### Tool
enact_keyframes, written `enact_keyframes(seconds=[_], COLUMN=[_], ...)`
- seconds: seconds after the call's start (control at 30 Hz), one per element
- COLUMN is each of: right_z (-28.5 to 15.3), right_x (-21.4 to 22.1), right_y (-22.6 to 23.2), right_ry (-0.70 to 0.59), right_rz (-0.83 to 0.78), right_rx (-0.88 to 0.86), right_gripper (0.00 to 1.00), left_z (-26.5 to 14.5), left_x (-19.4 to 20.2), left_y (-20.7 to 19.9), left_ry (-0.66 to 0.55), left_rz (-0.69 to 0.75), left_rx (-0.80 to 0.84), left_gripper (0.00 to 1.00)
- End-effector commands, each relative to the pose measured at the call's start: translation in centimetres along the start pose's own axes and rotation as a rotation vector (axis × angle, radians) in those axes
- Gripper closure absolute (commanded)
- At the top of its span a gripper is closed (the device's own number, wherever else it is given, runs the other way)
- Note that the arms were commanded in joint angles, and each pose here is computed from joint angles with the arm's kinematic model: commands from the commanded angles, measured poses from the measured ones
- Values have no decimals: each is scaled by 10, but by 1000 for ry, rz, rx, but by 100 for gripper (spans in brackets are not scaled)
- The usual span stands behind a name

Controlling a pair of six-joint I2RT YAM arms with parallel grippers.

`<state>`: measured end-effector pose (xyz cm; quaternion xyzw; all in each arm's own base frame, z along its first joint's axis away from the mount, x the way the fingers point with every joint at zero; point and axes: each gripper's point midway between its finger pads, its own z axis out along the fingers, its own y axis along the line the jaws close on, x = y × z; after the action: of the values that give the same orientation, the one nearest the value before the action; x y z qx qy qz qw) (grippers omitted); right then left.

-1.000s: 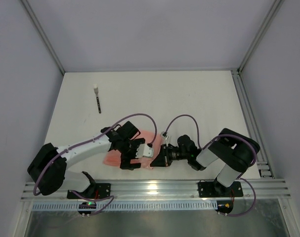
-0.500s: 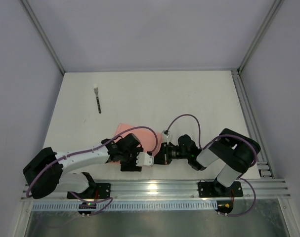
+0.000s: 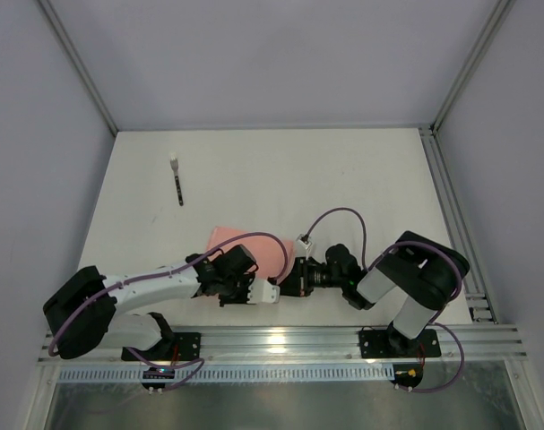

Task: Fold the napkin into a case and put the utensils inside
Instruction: Fold the lower triangle-folded napkin at the center of the board.

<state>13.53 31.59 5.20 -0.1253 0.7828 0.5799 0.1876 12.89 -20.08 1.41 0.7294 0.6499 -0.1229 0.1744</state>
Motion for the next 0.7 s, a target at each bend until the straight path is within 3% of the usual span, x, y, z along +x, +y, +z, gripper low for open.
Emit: enact_keyframes(seconds=[0.0, 0.1, 0.27, 0.43, 0.5, 0.53, 0.67], right_z=[-2, -6, -13, -34, -35, -32, 9], right_x=[-6, 1, -17, -44, -69, -78, -102], right_y=[1, 0, 13, 5, 4, 4, -4], right_ry=[-21, 27, 43, 38, -6, -17, 29], right_rz=[-60, -79, -170, -252, -298, -313, -317], right_rx=[0, 23, 72, 229, 299, 309, 275], right_gripper=[90, 70, 48, 45, 47, 64, 93], left_z=[-5, -9, -12, -17, -17, -17, -19], left_x=[-3, -6, -7, -12, -13, -14, -15], left_y=[-7, -9, -13, -12, -13, -12, -11], left_ry=[-8, -6, 1, -3, -4, -2, 11], left_rz=[11, 21, 33, 45, 49, 55, 59], left_rx=[33, 56, 95, 100, 112, 114, 128], left_gripper=[100, 100, 100, 100, 100, 100, 100])
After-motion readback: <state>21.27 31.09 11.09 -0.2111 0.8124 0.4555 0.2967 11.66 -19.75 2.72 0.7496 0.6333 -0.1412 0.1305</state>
